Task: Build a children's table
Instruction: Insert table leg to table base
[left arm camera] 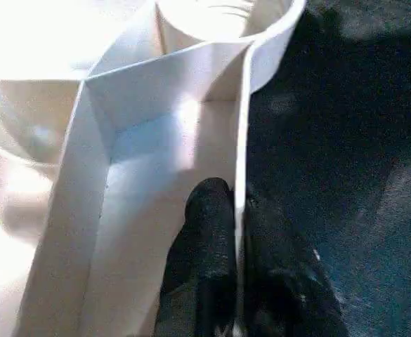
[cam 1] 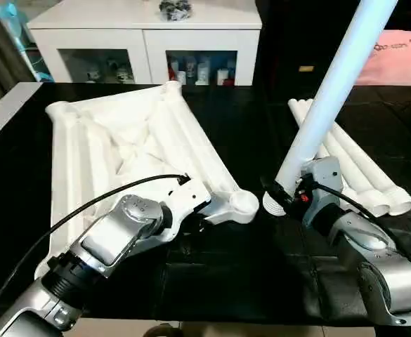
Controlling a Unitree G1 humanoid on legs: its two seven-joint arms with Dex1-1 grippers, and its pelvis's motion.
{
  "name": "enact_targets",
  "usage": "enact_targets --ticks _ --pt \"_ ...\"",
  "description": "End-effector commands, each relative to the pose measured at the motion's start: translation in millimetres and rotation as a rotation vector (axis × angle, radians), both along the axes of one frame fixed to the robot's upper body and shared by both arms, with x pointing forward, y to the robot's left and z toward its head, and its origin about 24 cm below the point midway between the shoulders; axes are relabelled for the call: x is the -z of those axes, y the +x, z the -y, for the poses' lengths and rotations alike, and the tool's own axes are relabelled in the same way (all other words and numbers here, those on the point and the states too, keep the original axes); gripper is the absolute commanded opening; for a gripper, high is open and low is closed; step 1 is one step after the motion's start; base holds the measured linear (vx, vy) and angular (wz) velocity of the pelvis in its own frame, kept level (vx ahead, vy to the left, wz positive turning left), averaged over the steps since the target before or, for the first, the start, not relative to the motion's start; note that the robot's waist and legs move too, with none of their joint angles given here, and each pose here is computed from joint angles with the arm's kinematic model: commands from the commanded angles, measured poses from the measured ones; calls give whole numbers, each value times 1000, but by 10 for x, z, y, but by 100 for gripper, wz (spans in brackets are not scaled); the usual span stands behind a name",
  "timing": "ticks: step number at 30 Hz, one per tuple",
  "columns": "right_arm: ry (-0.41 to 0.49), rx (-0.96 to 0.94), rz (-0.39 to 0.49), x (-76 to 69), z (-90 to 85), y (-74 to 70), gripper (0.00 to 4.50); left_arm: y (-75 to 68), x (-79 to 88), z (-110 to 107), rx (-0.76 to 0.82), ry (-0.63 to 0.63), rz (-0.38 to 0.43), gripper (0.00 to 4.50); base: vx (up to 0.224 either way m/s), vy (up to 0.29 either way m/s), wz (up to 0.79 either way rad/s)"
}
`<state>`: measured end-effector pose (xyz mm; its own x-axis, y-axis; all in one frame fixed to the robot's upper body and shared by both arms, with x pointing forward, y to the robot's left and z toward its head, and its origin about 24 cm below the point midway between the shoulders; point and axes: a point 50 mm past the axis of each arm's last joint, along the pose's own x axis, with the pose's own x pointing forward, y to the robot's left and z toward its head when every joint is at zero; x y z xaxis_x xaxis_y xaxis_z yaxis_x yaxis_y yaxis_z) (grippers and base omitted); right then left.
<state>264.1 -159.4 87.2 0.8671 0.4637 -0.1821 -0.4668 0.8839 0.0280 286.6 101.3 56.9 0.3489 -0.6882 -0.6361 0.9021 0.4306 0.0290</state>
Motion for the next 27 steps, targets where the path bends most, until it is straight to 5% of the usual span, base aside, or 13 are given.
enact_targets --ticks 1,19,20,27 --pt "6 -31 19 -55 -18 49 193 95 -137 -34 21 -49 66 0 0 0 0" --pt "34 -92 16 23 -75 139 193 185 -138 -210 126 -66 147 0 0 0 0" --pt "35 -93 15 28 -76 138 193 195 -138 -205 110 -88 135 55 0 0 0" --pt "42 -104 17 30 -96 138 193 235 -161 -241 80 -117 143 101 0 0 0"
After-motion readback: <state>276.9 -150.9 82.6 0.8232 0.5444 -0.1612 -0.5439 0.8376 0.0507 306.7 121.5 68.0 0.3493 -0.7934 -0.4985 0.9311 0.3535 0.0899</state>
